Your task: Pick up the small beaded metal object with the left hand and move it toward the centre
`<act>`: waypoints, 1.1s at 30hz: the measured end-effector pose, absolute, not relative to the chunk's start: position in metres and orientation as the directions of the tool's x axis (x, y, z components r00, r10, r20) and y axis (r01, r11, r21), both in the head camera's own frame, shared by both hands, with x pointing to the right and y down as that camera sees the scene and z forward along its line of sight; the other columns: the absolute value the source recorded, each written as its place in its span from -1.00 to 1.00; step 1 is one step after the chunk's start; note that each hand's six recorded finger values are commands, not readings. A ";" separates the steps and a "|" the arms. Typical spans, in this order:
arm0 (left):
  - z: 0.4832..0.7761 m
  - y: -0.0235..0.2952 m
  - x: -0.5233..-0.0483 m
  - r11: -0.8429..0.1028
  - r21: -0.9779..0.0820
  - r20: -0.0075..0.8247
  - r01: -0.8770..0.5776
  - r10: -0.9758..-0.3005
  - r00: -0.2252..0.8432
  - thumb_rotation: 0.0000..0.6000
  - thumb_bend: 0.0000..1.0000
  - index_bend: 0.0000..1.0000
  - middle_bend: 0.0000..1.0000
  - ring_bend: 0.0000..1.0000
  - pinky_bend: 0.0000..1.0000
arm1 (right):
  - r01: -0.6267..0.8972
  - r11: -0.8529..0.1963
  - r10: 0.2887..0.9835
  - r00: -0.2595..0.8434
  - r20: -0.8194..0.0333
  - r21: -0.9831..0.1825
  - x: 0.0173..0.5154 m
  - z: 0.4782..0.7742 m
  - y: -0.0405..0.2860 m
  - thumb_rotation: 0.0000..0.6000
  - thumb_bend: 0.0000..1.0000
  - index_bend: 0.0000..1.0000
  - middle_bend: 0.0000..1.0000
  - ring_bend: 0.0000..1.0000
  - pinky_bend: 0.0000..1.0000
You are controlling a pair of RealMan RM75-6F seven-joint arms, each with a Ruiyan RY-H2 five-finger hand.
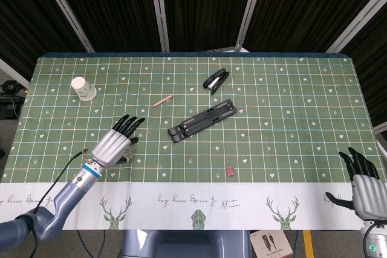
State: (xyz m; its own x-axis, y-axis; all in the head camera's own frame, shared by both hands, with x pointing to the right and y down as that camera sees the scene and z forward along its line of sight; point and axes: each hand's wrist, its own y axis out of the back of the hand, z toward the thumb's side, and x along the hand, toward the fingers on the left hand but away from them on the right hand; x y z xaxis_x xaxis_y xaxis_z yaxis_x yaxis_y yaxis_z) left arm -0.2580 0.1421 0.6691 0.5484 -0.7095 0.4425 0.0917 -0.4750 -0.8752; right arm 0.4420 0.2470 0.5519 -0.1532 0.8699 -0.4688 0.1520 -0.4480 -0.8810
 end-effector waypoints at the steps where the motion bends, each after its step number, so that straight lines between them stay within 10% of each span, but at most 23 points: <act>1: 0.669 0.143 -0.254 -0.479 -0.874 0.441 0.084 -0.708 0.551 1.00 -0.36 0.25 -1.00 -1.00 -1.00 | 0.152 -0.448 0.870 -0.153 -0.469 -0.881 0.442 0.552 0.247 1.00 -0.91 -0.77 -1.00 -1.00 -0.80; 33: 0.667 0.183 -0.200 -0.709 -0.679 0.558 -0.192 -0.668 0.492 1.00 -0.35 0.27 -1.00 -1.00 -1.00 | 0.133 -0.447 0.869 -0.169 -0.465 -0.884 0.445 0.551 0.247 1.00 -0.91 -0.77 -1.00 -1.00 -0.80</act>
State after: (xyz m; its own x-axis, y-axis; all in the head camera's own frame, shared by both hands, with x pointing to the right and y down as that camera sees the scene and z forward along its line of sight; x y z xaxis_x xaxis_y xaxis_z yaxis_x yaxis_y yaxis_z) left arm -0.1996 0.1834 0.6671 0.4924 -0.6681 0.5578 -0.1920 -0.7085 -0.6791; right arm 0.4449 0.2468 0.5508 -0.1695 0.8688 -0.4652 0.1335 -0.4474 -0.8843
